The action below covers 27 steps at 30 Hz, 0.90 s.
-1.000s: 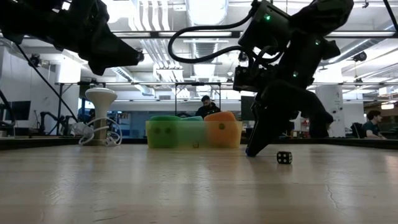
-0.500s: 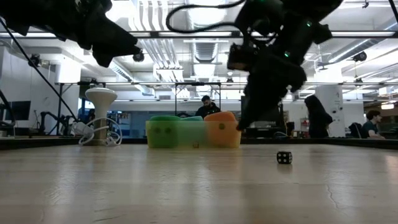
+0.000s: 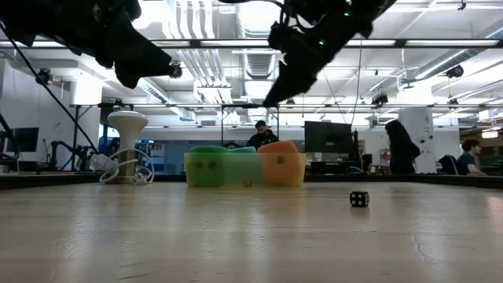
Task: Pick & Place Dice
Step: Put the blue small die into the yellow bin
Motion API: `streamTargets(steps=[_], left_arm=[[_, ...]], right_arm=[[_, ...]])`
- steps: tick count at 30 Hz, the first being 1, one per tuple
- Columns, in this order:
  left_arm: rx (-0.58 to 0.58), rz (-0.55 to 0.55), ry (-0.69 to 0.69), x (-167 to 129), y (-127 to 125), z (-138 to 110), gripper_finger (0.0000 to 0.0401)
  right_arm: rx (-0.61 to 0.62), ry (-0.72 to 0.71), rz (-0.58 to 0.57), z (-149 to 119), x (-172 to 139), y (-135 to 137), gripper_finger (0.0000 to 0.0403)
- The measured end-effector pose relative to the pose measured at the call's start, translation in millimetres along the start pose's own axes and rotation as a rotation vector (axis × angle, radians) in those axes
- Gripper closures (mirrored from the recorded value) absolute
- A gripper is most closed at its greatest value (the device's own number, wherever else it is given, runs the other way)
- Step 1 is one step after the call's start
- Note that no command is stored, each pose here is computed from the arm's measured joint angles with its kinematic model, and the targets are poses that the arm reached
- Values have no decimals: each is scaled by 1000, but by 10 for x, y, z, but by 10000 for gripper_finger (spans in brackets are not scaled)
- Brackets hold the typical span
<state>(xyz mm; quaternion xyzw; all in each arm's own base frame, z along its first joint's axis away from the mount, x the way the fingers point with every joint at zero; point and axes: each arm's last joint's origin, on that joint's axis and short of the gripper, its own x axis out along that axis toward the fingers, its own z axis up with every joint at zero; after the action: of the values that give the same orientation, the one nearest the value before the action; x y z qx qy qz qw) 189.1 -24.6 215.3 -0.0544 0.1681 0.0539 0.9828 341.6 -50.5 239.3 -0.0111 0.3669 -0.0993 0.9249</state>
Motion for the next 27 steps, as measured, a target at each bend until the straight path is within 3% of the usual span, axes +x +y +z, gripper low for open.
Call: streamTargets(steps=[7,14,27], left_arm=[[-1,10,-5,0,3,2,242],[-1,14,-4,0,4,-1,242],[1,22,-2,0,7,-4,242]], right_arm=[[27,-36,11,263,210,-500,361],[55,59,-21,287,568,-800,361],[52,163,-17,152,962,-891,361]])
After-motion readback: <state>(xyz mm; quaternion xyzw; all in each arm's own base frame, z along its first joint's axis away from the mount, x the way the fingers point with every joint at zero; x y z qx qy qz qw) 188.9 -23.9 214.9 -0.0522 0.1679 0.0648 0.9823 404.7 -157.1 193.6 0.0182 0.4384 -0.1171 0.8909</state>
